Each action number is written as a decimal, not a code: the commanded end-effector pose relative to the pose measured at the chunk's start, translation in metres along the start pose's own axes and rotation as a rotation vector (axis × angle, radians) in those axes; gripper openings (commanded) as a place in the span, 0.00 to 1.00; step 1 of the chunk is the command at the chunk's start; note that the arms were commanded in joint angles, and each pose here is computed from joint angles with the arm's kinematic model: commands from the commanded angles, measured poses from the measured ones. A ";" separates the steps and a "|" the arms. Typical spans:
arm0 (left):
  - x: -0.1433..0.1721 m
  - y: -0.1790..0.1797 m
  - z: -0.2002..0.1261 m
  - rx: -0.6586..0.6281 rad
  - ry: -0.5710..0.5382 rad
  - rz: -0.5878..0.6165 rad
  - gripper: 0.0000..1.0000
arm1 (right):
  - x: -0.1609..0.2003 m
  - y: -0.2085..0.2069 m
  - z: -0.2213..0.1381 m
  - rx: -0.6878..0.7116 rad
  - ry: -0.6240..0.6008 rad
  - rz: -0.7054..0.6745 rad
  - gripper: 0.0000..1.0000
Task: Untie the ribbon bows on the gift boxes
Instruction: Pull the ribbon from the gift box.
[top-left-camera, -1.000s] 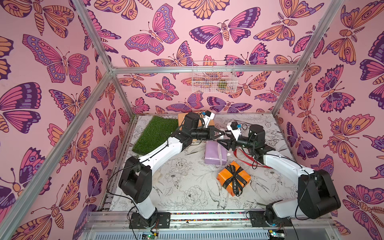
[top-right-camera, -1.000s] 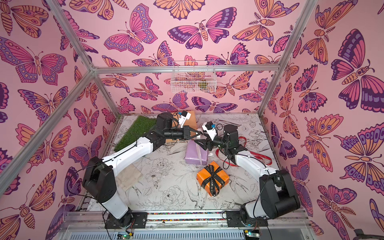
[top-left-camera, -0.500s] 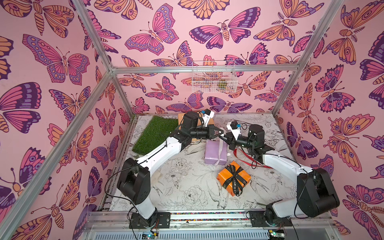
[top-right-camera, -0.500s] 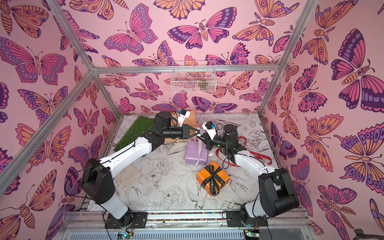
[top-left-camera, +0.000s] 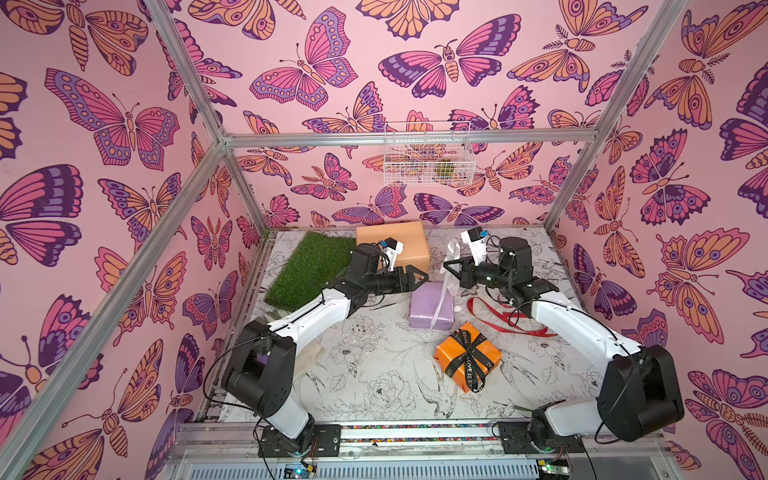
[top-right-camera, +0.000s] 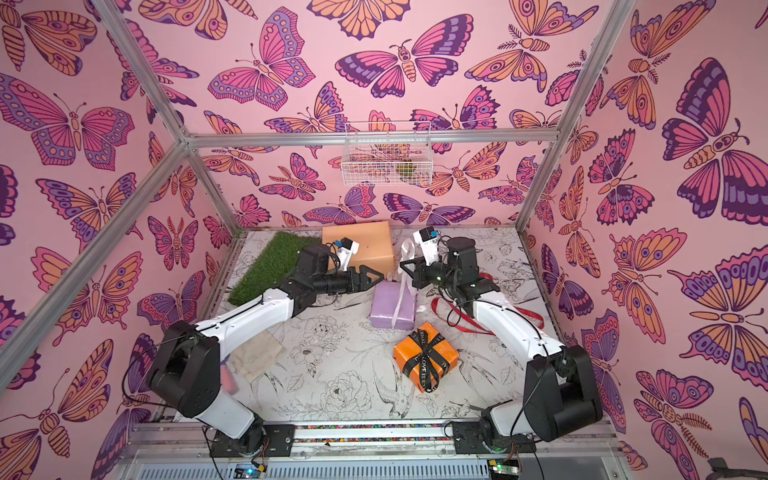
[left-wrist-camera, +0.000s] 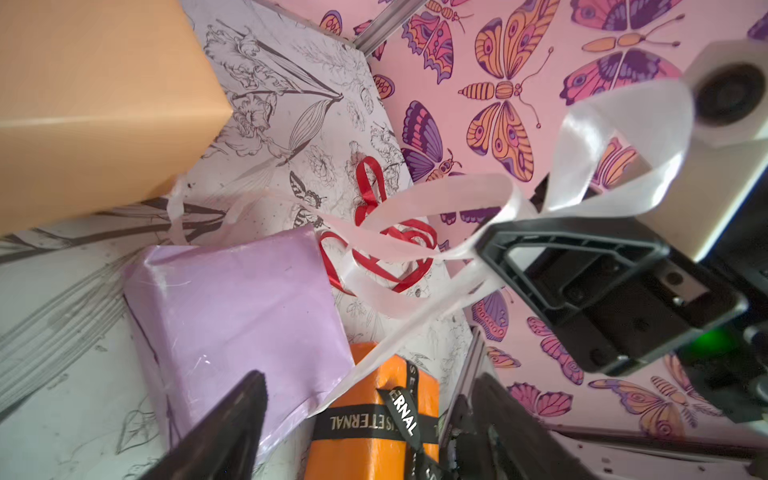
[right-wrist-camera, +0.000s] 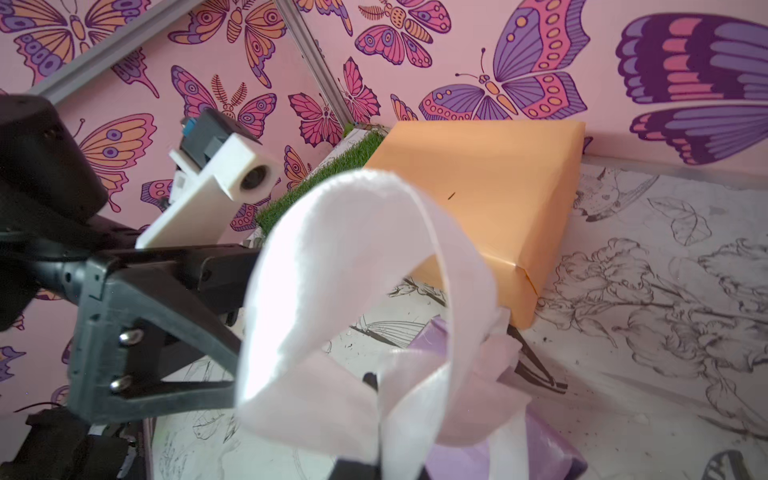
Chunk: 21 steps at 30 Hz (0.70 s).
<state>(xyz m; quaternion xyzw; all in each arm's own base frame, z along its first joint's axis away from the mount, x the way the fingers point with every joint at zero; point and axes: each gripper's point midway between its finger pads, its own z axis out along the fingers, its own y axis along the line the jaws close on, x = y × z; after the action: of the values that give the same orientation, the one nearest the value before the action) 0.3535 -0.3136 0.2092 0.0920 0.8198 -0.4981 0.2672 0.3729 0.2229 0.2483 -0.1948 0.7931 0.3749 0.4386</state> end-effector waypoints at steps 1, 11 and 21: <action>-0.008 -0.011 0.008 0.101 -0.064 0.008 0.00 | -0.002 0.003 -0.011 0.044 0.002 0.095 0.00; 0.017 -0.007 0.068 0.220 0.018 -0.080 0.00 | 0.001 0.012 -0.030 0.062 -0.007 0.140 0.00; 0.053 0.020 0.103 0.054 0.122 -0.035 0.00 | -0.010 0.019 -0.030 0.045 0.003 0.134 0.00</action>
<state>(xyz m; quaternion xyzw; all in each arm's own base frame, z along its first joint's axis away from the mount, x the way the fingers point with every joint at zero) 0.3500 -0.3977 0.1334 0.0950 0.8078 -0.5504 0.1885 0.3486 0.2062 0.2613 -0.1285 0.8190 0.3772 0.4128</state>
